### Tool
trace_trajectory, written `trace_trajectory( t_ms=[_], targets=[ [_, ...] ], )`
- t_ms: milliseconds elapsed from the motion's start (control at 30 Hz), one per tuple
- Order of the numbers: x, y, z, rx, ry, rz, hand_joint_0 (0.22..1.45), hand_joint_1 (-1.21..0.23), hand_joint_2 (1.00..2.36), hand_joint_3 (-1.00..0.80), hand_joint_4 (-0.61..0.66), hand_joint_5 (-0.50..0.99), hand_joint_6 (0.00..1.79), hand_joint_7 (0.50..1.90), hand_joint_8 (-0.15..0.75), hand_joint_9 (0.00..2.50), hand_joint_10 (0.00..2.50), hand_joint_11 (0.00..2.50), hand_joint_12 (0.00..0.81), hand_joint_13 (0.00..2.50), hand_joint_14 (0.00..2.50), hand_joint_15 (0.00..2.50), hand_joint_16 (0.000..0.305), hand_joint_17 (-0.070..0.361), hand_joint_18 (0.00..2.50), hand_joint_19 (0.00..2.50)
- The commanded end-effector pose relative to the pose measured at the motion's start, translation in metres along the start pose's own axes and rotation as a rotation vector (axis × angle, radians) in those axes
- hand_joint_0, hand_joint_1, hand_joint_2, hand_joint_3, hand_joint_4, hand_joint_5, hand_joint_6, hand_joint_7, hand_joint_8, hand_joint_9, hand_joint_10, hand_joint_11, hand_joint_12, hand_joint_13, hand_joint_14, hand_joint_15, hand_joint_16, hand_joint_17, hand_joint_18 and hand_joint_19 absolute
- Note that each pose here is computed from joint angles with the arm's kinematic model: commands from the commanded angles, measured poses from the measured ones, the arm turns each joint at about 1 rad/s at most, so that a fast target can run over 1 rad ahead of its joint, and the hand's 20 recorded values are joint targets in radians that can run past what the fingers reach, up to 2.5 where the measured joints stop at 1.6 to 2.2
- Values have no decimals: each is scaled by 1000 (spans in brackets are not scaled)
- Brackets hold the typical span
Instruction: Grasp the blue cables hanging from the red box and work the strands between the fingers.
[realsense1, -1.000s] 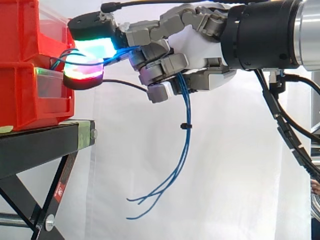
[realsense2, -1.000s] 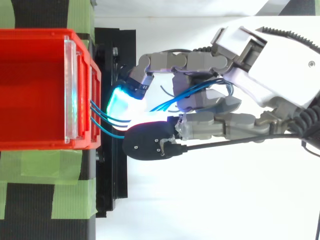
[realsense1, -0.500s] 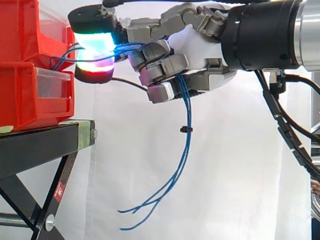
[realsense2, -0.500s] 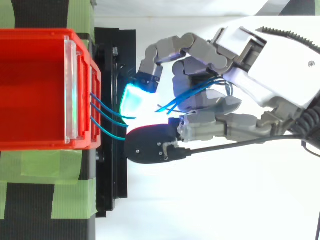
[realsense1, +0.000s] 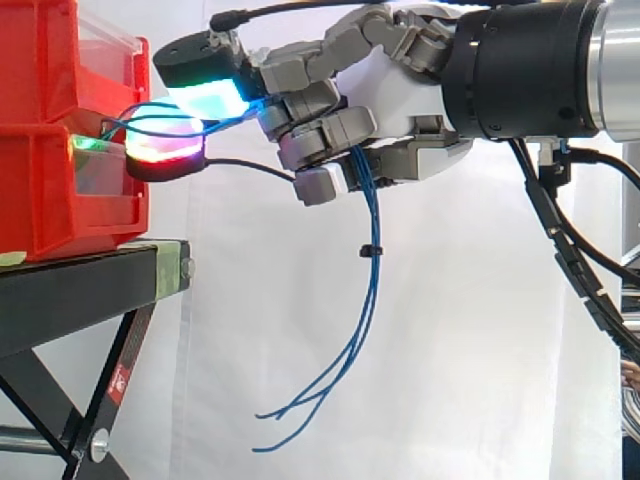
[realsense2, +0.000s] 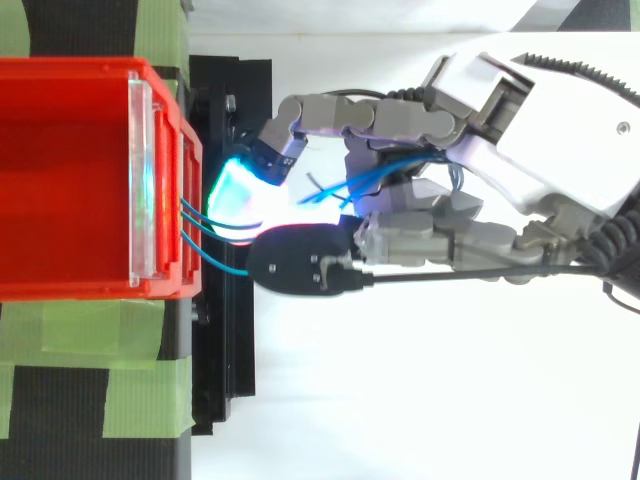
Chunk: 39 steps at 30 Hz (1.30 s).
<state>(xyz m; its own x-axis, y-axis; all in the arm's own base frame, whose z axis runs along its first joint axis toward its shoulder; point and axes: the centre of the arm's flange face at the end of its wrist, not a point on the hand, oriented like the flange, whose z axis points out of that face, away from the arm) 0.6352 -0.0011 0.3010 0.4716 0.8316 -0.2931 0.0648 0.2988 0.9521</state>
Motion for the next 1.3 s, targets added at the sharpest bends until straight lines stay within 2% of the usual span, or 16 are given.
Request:
trace_trajectory(
  t_ms=[0, 33, 67, 200, 233, 367, 500, 667, 733, 767, 800, 867, 900, 967, 1100, 1267],
  targets=[
    [0, 0, 0, -1, 2, 0, 830, -520, 1294, -294, 433, 437, 16, 872, 376, 674, 2500, 2465, 418, 998, 2500, 1322, 45, 102, 1373, 1281],
    [0, 0, 0, -1, 2, 0, 837, -527, 1281, -297, 436, 435, 16, 884, 376, 674, 2500, 2465, 418, 998, 2500, 1322, 45, 102, 1373, 1281],
    [0, -1, 0, 1, 1, -1, 952, -594, 1022, -135, 434, 437, 17, 925, 376, 674, 2500, 2465, 418, 998, 2500, 1322, 45, 102, 1373, 1281],
    [0, 0, 1, -3, -1, 3, 1148, -700, 1015, -338, 181, 417, 1, 1538, 376, 674, 2500, 2465, 418, 998, 2500, 1322, 45, 102, 1373, 1281],
    [0, 1, 0, -4, 0, 4, 1151, -706, 1014, -358, 201, 278, 394, 1373, 376, 674, 2500, 2465, 418, 998, 2500, 1322, 45, 102, 1373, 1281],
    [0, 1, 0, -4, 0, 4, 976, -775, 1020, -388, 235, -27, 1013, 1196, 376, 674, 2500, 2465, 418, 998, 2500, 1322, 45, 102, 1373, 1281],
    [1, 1, 0, -5, 0, 5, 936, -788, 1007, -837, 226, -55, 1268, 1132, 376, 674, 2500, 2465, 418, 998, 2500, 1322, 45, 102, 1373, 1281],
    [0, 0, 1, -3, -1, 3, 1259, -790, 1008, -621, -13, -114, 1333, 1243, 376, 674, 2500, 2465, 418, 998, 2500, 1322, 45, 102, 1373, 1281],
    [1, 1, 0, -5, 0, 5, 1347, -768, 1006, -601, 0, -43, 1261, 1369, 376, 674, 2500, 2465, 418, 998, 2500, 1322, 45, 102, 1373, 1281],
    [1, 1, 0, -5, 0, 5, 1311, -672, 1014, -448, 107, 201, 1000, 1258, 376, 674, 2500, 2465, 418, 998, 2500, 1322, 45, 102, 1373, 1281],
    [1, 1, 0, -5, 0, 5, 1310, -656, 1015, -432, 135, 374, 696, 1385, 376, 674, 2500, 2465, 418, 998, 2500, 1322, 45, 102, 1373, 1281],
    [1, 1, 0, -5, 0, 5, 1308, -650, 1016, -424, 189, 461, 517, 1401, 376, 674, 2500, 2465, 418, 998, 2500, 1322, 45, 102, 1373, 1281],
    [0, 1, 1, -4, -1, 5, 1302, -648, 1016, -425, 222, 571, 184, 1532, 376, 674, 2500, 2465, 418, 998, 2500, 1322, 45, 102, 1373, 1281],
    [1, 1, 0, -6, 0, 6, 1236, -671, 1014, -407, 304, 595, 11, 1452, 376, 674, 2500, 2465, 418, 998, 2500, 1322, 45, 102, 1373, 1281],
    [1, 1, 0, -5, 0, 5, 1051, -668, 1013, -180, 268, 491, 19, 1300, 376, 674, 2500, 2465, 418, 998, 2500, 1322, 45, 102, 1373, 1281],
    [0, 1, 1, -5, -2, 6, 1130, -656, 1022, -476, 217, 353, 14, 1479, 376, 674, 2500, 2465, 418, 998, 2500, 1322, 45, 102, 1373, 1281]
  ],
)
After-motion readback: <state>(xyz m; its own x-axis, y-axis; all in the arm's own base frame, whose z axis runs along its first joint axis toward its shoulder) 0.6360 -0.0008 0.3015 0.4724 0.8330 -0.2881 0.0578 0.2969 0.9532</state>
